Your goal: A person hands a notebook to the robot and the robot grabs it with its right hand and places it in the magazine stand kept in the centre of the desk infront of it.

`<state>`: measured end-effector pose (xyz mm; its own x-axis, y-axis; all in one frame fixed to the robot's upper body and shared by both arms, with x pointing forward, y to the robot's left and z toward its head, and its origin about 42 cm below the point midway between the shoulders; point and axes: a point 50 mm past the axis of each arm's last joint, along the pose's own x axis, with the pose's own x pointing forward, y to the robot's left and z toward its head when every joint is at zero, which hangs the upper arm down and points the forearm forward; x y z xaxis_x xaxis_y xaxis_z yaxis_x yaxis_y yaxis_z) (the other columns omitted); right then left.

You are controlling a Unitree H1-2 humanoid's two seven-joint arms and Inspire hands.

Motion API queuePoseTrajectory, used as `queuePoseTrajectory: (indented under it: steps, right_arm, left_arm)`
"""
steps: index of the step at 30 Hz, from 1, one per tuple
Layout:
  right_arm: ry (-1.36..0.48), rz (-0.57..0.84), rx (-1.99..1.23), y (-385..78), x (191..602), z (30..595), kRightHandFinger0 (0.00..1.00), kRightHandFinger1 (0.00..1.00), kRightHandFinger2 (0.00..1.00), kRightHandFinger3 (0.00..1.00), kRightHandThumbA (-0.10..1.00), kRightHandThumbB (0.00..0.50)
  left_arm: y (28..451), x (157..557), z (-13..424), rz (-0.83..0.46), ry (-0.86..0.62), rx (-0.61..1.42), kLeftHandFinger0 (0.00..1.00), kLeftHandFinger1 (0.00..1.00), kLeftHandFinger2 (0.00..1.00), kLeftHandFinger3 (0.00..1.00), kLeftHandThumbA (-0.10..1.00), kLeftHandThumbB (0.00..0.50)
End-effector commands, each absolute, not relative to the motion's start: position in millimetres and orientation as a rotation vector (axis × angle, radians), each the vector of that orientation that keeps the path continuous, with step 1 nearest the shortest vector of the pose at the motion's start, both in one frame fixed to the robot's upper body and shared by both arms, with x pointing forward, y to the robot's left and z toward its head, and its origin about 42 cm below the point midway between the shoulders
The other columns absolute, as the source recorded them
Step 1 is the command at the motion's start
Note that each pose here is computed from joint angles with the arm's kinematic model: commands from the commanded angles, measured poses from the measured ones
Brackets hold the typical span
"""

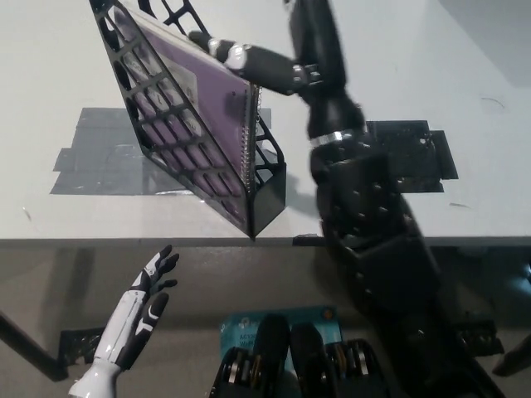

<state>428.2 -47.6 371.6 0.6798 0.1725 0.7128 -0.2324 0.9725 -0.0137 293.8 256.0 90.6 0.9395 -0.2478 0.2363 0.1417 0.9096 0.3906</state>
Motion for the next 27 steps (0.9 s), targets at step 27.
queuePoseTrajectory:
  steps: [27]
  right_arm:
    - [-0.287, 0.074, -0.066, -218.7, 215.0, 130.1, 1.00, 1.00, 1.00, 1.00, 1.00, 0.327]
  left_arm:
    - [253.1, 240.9, 50.3, -0.198, -0.170, 0.311, 1.00, 1.00, 1.00, 1.00, 1.00, 0.500]
